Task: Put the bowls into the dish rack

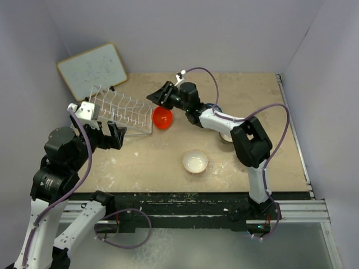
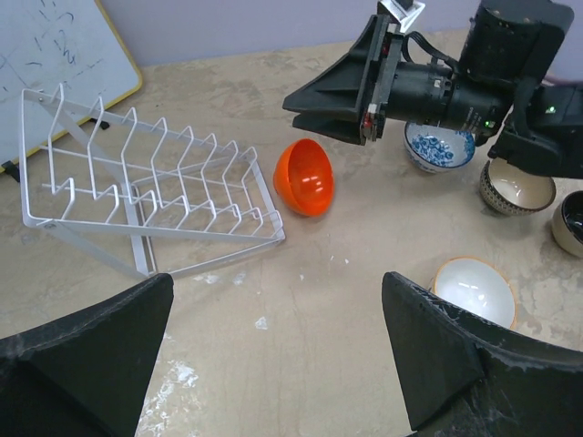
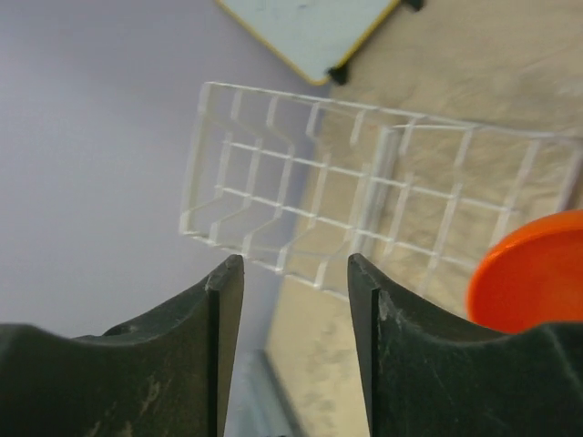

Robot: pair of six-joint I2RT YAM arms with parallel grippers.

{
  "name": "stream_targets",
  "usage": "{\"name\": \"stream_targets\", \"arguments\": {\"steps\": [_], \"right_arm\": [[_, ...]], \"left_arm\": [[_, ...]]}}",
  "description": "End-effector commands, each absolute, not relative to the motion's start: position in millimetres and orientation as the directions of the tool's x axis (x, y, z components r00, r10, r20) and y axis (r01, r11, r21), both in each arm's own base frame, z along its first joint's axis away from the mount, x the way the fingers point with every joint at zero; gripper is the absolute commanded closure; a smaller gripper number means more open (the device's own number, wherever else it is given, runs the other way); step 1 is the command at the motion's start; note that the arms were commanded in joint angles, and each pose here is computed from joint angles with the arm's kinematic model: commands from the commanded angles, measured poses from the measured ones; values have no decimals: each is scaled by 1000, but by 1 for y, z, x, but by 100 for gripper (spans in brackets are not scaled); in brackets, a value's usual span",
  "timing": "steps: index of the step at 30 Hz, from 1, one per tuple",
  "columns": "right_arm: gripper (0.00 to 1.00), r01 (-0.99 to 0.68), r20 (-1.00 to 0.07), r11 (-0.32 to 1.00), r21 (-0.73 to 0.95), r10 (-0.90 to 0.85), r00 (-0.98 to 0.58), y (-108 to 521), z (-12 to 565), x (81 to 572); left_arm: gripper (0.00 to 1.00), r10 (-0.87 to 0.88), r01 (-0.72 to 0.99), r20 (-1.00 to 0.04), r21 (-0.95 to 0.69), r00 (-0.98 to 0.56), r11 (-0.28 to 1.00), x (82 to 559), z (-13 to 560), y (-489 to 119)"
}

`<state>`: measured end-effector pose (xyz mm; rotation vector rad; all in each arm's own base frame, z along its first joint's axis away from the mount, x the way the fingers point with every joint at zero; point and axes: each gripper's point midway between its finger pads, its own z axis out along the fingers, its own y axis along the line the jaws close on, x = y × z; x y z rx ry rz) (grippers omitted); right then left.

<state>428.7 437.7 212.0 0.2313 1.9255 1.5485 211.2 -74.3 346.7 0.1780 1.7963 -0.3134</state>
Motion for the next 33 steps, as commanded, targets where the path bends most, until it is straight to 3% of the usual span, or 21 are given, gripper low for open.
{"name": "stream_targets", "arguments": {"steps": [1,5,9,18,23,33], "right_arm": [[44,-320,-653,694,645,283,-702,415,178,432],[35,-345,-728,837,425,90,-680,407,153,422],[32,-386,-725,852,353,-11,-688,425,135,409],[36,-359,-723,884,298,-36,-689,437,120,411],[50,-332,-741,901,281,-16,-671,435,117,420],[51,-328,-761,909,255,-20,-648,441,109,435]], "left_arm": [[1,-64,294,-981,-117,-182,949,206,369,-73],[1,-64,290,-984,-110,-164,951,203,374,-70],[1,-63,289,-985,-109,-162,951,203,374,-70],[1,-51,280,-986,-94,-159,955,200,373,-66],[1,-55,285,-986,-98,-156,953,198,374,-67],[1,-50,284,-985,-97,-167,954,199,369,-67]]}}
